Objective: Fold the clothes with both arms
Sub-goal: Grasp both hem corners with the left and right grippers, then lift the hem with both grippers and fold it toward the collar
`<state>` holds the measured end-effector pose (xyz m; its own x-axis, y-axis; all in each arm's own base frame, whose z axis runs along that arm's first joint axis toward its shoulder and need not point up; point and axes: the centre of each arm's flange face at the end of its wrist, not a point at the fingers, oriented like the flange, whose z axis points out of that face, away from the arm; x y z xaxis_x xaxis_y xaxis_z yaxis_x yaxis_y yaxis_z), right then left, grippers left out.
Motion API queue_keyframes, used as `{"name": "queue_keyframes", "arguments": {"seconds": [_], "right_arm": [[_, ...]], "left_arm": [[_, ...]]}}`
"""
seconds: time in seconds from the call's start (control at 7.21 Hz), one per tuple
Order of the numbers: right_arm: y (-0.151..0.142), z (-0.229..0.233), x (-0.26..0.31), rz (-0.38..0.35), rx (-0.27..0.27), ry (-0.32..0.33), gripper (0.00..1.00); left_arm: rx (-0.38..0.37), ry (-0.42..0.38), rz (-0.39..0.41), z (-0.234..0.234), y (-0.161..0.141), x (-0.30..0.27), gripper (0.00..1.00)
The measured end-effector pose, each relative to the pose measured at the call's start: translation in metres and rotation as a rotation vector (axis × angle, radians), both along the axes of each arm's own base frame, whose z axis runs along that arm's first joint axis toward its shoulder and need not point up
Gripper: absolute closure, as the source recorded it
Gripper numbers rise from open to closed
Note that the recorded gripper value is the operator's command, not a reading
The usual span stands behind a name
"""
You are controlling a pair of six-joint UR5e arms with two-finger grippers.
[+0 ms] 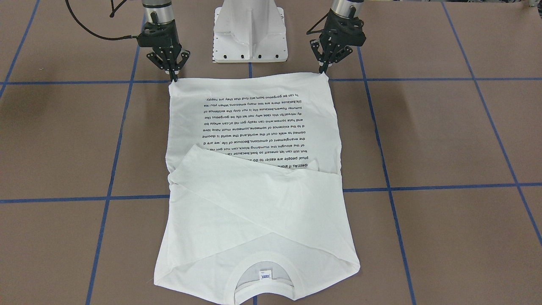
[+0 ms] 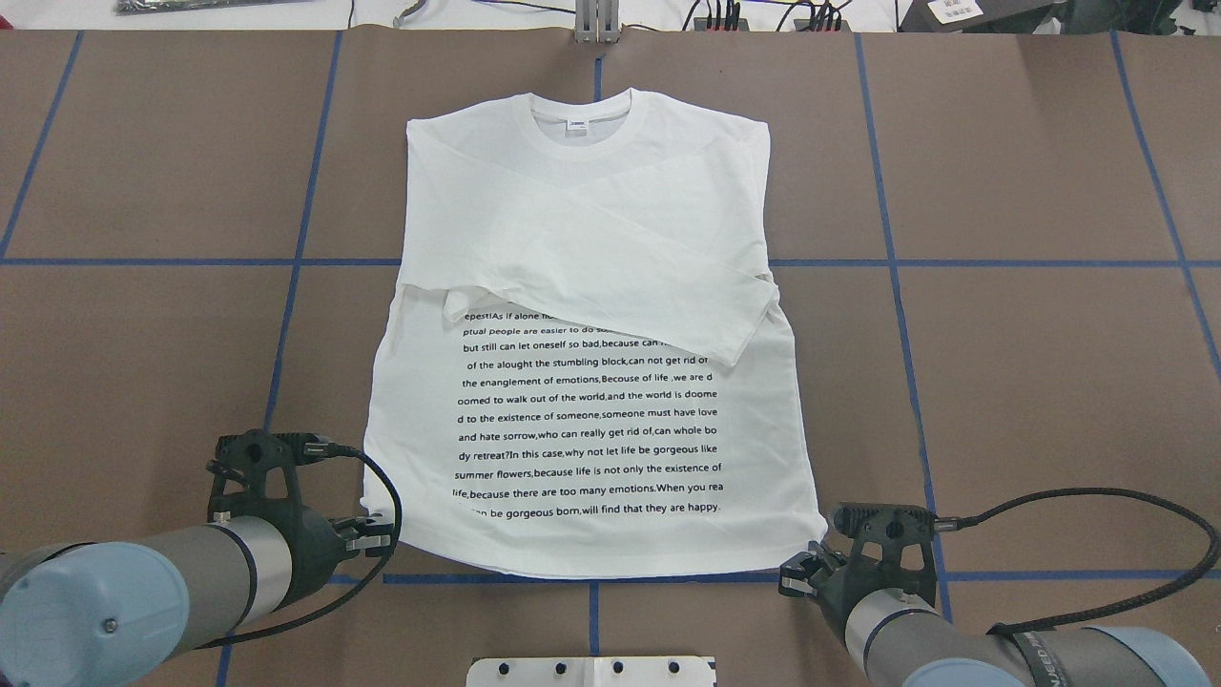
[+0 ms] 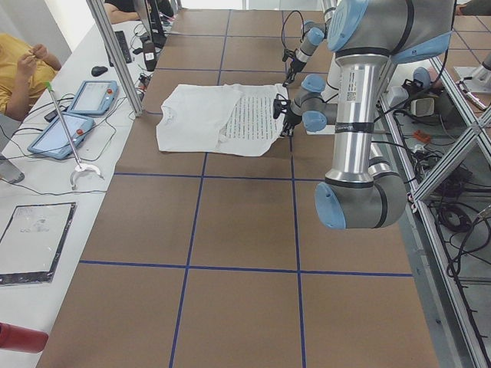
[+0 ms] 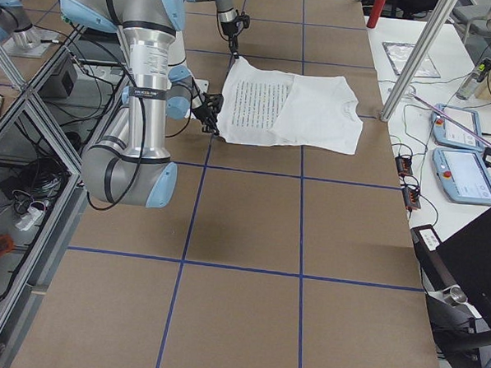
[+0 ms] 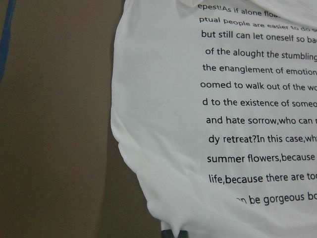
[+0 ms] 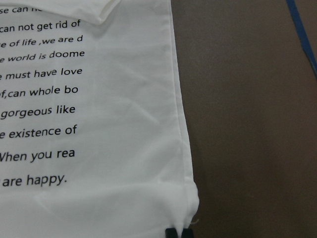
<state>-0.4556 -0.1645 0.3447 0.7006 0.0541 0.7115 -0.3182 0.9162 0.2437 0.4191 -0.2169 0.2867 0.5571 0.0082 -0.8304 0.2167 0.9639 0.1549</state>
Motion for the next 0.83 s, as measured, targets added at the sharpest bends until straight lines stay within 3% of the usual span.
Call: {"name": "queue_keyframes", "arguments": {"seconds": [0.42,0.69,0.83], "right_arm": [[0.005,-0.080,0.089,-0.071,-0.092,0.022,1.00],[-0.016,-0.126,0.135,-0.086,-0.172,0.045,1.00],[-0.037,-0.150,0.133,-0.082,-0.171,0.052,1.00]], "left_arm": [[-0.057,0.030,0.107,-0.076,0.027,-0.084,1.00],[-0.085,0.048,0.161,-0.110,0.032,-0.120,1.00],[-0.065,0.027,0.154,-0.117,0.016,-0.110,1.00]]}}
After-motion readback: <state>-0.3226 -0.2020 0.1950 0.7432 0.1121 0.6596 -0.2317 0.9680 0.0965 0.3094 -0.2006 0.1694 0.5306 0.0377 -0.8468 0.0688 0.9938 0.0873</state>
